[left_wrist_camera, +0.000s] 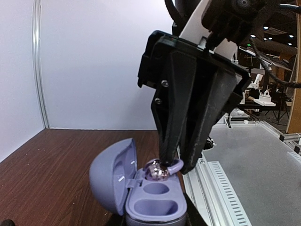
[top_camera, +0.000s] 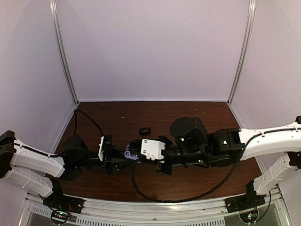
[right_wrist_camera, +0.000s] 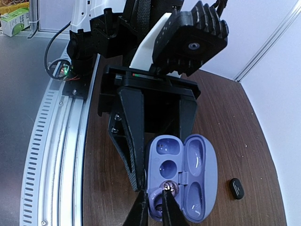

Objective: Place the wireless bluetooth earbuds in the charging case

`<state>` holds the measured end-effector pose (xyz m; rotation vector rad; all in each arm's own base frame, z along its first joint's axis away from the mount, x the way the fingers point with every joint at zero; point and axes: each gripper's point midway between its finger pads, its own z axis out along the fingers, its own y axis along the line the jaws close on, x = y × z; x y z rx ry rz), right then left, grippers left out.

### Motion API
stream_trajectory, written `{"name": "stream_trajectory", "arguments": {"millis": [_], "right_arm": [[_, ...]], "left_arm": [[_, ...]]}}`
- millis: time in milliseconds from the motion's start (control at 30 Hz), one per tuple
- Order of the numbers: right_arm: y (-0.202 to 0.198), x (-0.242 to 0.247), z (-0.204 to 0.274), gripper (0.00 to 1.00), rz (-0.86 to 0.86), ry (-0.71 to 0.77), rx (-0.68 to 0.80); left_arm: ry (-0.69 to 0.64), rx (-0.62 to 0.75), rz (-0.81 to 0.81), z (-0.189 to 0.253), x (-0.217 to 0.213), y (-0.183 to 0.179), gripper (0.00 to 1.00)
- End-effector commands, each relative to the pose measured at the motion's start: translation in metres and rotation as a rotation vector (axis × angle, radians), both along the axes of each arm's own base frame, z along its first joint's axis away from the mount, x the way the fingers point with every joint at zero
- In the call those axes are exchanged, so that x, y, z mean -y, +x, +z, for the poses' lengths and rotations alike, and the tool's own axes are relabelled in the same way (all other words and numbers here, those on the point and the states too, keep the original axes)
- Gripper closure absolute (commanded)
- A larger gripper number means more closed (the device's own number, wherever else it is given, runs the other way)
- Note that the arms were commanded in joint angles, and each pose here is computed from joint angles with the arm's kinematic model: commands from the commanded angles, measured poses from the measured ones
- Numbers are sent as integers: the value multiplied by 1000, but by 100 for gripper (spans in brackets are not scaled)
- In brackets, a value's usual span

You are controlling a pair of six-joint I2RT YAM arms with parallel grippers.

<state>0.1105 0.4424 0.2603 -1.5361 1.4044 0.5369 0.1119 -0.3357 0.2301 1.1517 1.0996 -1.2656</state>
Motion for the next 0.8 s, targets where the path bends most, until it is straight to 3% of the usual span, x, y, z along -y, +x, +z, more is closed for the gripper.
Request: {"name": "stream_trajectory", "arguments": {"millis": [0,767], "right_arm": [[12,10,-3,90,-50,0,-19],[9,13,5,100,39,64,-187]], "left_arm": [[-101,104,-57,31,-3,-16,100],[-102,166,-93,36,-3,-30,100]]}}
